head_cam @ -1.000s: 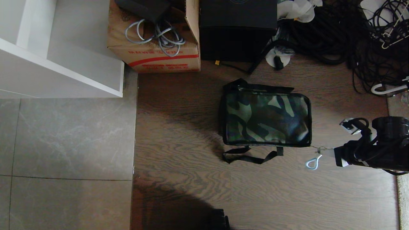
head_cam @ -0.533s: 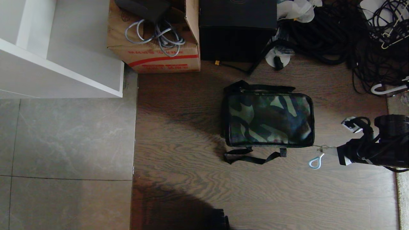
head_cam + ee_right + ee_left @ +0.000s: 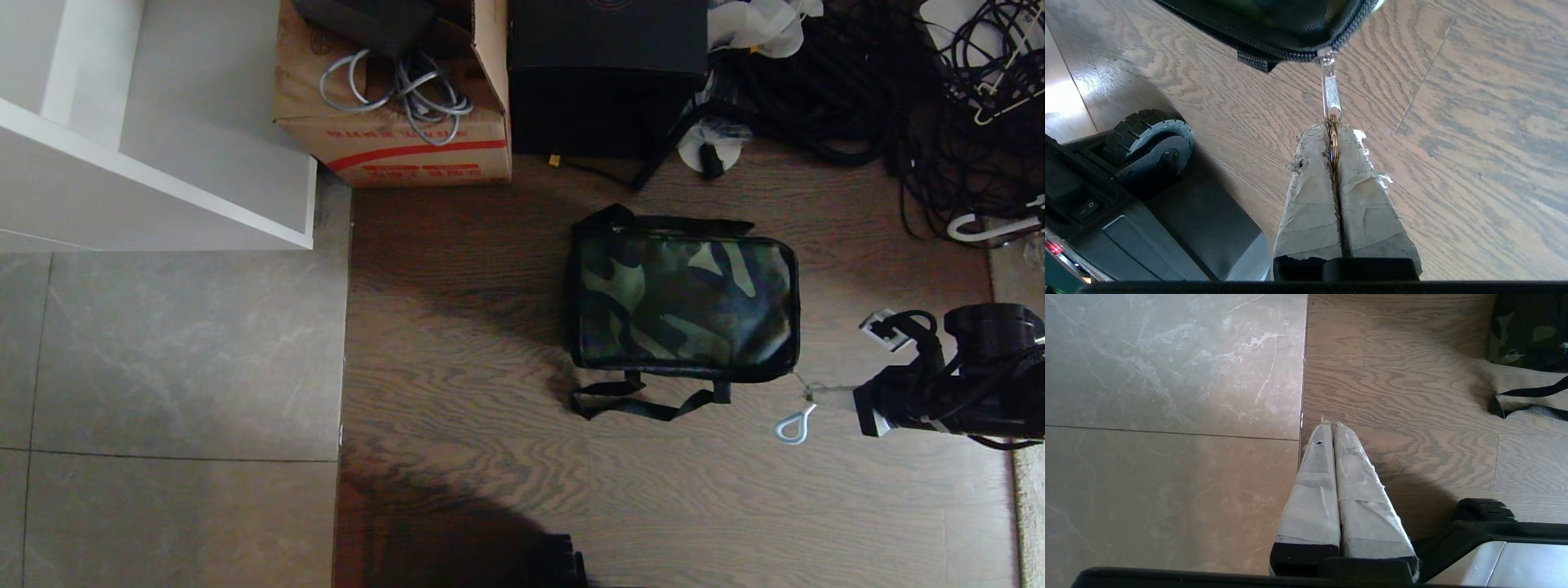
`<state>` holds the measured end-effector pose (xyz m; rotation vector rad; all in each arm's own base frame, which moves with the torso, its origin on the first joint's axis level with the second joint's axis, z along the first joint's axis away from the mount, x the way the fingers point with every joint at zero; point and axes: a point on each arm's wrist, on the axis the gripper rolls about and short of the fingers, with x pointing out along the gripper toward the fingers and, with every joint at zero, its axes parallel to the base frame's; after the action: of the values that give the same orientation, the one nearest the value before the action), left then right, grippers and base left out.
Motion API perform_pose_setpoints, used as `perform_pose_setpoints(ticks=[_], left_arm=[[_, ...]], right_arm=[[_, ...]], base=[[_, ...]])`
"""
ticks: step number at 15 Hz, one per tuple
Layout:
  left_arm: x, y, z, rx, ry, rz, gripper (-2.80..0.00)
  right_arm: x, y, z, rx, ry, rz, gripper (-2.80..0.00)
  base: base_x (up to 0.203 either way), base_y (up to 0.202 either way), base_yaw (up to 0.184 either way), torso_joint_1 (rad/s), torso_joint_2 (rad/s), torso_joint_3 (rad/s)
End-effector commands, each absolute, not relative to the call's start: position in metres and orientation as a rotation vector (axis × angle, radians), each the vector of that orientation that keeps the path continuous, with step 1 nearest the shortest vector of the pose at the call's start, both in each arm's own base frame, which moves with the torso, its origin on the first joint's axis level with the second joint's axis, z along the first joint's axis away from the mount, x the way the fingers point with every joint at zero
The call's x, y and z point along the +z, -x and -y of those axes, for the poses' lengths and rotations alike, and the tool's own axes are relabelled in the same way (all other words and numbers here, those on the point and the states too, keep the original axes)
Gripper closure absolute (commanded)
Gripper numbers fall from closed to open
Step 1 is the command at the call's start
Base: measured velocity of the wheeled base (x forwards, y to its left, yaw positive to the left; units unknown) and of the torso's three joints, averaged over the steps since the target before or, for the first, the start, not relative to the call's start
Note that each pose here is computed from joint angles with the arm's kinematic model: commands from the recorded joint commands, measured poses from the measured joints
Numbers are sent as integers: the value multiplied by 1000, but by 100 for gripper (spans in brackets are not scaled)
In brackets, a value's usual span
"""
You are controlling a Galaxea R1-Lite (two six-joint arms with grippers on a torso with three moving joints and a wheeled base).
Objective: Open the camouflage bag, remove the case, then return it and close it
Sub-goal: Open the top of the storage box
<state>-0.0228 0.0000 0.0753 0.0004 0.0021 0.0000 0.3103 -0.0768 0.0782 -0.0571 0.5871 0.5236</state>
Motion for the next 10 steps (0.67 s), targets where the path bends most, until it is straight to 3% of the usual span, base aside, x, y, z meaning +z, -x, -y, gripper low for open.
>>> perform_pose_setpoints(ticks=[1, 10], left_arm=[[75, 23, 0, 0, 0, -2, 0], [75, 23, 0, -1, -1, -2, 0]], right_arm=[[76, -312, 74, 540, 60, -588, 0], [73, -325, 79, 533, 62, -594, 0]], base=[[0, 0, 0, 0, 0, 0], [0, 0, 0, 0, 0, 0]])
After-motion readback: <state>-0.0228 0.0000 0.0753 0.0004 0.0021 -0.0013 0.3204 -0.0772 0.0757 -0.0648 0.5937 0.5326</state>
